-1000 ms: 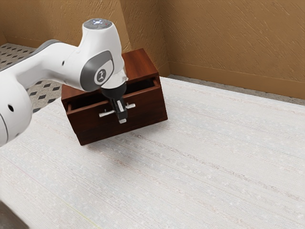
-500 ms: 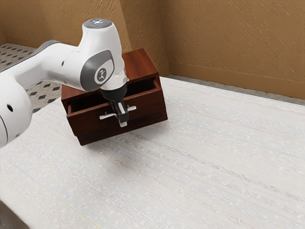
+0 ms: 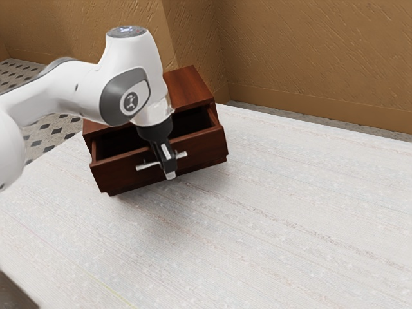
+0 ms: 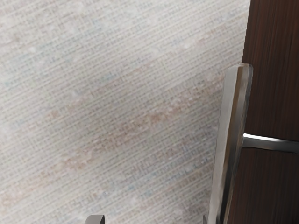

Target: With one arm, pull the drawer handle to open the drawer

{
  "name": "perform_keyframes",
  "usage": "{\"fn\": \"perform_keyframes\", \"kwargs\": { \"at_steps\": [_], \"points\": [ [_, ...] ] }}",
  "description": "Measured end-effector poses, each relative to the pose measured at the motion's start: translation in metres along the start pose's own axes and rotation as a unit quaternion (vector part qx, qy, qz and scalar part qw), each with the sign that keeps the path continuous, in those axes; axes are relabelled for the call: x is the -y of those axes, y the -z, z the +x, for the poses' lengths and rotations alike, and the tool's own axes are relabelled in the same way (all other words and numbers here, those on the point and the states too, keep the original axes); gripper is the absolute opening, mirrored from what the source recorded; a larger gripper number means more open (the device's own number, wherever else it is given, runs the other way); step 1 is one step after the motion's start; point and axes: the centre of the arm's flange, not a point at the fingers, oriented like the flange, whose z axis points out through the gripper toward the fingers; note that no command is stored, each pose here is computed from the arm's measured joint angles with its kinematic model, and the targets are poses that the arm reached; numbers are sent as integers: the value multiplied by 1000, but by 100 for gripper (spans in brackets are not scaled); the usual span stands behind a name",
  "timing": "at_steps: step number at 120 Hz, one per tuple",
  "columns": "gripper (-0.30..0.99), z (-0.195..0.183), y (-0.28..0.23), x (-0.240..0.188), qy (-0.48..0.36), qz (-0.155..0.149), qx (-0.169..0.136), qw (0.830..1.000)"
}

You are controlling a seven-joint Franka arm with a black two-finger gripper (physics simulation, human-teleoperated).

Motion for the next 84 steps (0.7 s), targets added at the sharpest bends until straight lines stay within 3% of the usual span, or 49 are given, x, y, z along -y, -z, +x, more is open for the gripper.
{"fn": "perform_keyframes", "kwargs": {
  "at_steps": [84],
  "points": [
    [19, 11, 7, 37, 5, 26, 13, 1000]
  ]
}}
